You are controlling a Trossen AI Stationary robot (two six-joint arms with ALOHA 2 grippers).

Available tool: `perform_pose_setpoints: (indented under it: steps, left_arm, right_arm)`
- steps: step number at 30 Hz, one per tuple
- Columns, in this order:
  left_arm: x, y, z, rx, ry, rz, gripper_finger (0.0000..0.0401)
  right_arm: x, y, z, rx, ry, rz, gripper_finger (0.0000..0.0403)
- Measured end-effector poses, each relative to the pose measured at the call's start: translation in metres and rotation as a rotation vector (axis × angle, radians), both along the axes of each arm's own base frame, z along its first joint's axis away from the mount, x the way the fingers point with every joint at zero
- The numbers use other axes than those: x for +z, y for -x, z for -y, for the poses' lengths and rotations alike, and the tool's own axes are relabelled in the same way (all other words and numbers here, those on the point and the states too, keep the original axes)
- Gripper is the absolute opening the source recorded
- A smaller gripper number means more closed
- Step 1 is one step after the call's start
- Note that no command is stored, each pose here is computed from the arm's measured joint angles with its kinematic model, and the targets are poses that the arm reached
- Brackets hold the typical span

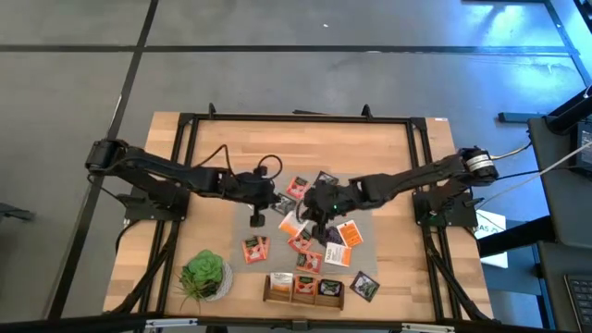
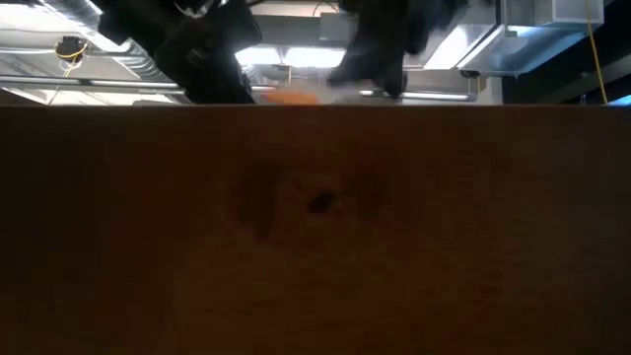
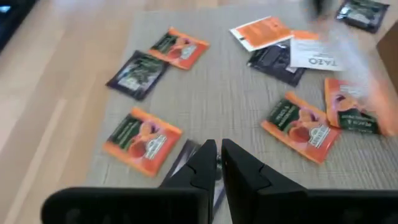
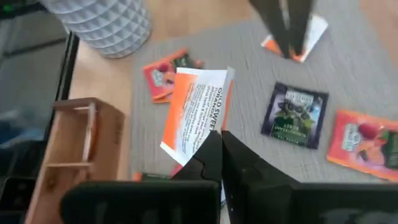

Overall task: Pick & Place Tea
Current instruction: Put the white and orange tea bag into the left section of the wooden organizer

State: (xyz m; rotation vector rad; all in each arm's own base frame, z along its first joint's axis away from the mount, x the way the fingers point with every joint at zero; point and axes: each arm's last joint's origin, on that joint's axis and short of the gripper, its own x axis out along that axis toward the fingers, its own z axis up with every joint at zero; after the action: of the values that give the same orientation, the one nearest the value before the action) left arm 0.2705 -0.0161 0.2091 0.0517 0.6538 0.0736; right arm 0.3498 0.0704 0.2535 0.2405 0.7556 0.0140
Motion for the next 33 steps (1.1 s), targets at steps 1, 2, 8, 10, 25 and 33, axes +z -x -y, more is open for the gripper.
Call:
perform_pose_setpoints:
  steps: [1, 2, 8, 10, 25, 33]
  left_arm:
    - [0.001, 0.002, 0.0, 0.019, -0.002, -0.01, 0.0022]
    - [0.002, 0.005, -0.001, 0.035, -0.001, -0.022, 0.0021]
    - [0.0, 0.007, -0.003, 0.104, -0.004, -0.043, 0.002]
    - [-0.002, 0.006, -0.003, 0.108, -0.004, -0.052, 0.002]
    - [-0.006, 0.01, -0.003, 0.151, 0.048, -0.092, 0.0021]
    - [-0.006, 0.01, -0.002, 0.172, 0.078, -0.089, 0.0023]
  right_arm:
    - [0.009, -0.001, -0.008, 0.014, 0.031, 0.001, 0.0002]
    - [0.017, -0.003, -0.016, 0.034, 0.052, 0.005, 0.0002]
    - [0.036, -0.011, -0.065, 0.153, 0.109, 0.034, 0.0001]
    - [0.034, -0.016, -0.079, 0.187, 0.116, 0.038, 0.0001]
    - [-0.015, -0.044, -0.14, 0.291, 0.07, -0.088, 0.0004]
    - [-0.031, -0.05, -0.143, 0.278, 0.068, -0.114, 0.0006]
